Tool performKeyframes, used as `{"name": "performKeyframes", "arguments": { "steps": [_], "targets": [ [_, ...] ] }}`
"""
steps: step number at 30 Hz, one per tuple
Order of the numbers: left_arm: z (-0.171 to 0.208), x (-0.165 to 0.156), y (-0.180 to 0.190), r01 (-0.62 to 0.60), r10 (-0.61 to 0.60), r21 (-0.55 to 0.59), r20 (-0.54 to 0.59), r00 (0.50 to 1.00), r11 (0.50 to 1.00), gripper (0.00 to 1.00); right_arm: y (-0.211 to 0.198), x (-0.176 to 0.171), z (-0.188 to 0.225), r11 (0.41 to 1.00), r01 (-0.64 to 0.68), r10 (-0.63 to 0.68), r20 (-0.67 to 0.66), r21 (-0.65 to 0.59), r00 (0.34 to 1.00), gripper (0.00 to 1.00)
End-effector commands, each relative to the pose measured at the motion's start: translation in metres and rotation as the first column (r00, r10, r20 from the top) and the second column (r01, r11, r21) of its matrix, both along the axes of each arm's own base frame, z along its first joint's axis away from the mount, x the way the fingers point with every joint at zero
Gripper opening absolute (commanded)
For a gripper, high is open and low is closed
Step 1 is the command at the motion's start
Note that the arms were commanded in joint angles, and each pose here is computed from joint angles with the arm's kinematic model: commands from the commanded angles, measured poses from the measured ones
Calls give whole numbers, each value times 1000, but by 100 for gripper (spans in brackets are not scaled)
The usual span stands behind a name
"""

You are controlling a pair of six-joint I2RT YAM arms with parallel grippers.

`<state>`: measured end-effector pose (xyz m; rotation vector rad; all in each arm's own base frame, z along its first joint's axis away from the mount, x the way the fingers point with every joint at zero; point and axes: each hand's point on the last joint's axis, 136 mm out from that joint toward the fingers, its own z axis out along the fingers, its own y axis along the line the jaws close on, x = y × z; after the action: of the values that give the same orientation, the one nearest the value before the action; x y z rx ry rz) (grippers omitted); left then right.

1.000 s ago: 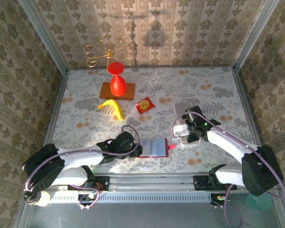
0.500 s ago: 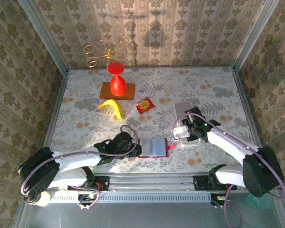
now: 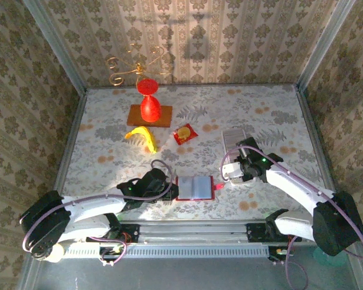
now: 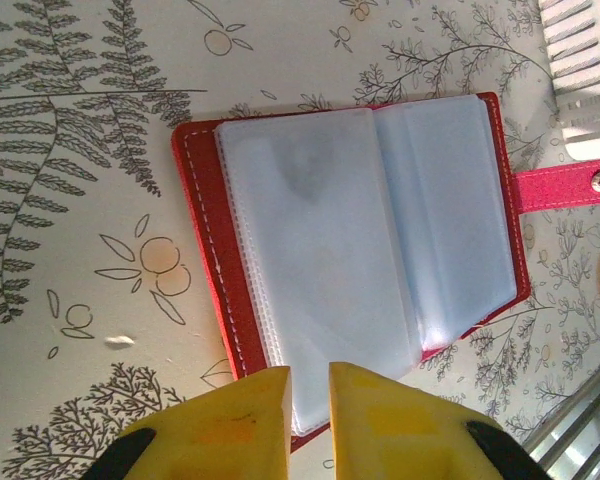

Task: Put the credit cards into the card holder
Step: Pick up the credit card from the storage box.

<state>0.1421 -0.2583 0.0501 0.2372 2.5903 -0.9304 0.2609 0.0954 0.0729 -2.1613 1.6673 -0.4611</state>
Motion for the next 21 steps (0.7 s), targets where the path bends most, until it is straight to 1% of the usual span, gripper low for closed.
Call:
{"name": "performKeyframes", "arguments": {
  "steps": [1, 5, 9, 12, 15, 16, 19, 21],
  "targets": [
    [-4, -3, 5, -12, 12, 16, -5, 1000, 1000, 17, -2, 0, 5, 1000, 9, -9, 32, -4, 999, 22],
    [-3, -3, 6, -14, 14, 16, -2, 1000, 1000, 17, -2, -1, 10, 1000, 15, -15, 44, 8, 999, 12],
    [-1, -3, 8, -18, 18, 22, 4, 1000, 1000, 17, 0, -9, 16, 1000, 21, -22, 37, 21, 999, 7],
    [1, -3, 9, -22, 22, 20, 9, 1000, 1000, 17, -2, -25, 17, 999, 38, -38, -15, 18, 999, 5],
    [3, -3, 10, -21, 20, 25, 15, 1000, 999, 18, 1, -51, 22, 997, 70, -66, -105, 35, 992, 4],
    [4, -3, 12, -26, 25, 32, 16, 1000, 999, 21, 3, -62, 26, 995, 85, -77, -144, 53, 987, 3],
    [6, -3, 16, -32, 31, 37, 22, 999, 999, 26, 16, -81, 43, 978, 157, -127, -204, 137, 971, 2],
    [8, -2, 17, -35, 34, 38, 34, 999, 999, 28, 27, -86, 58, 947, 236, -190, -210, 220, 959, 0]
  ]
}}
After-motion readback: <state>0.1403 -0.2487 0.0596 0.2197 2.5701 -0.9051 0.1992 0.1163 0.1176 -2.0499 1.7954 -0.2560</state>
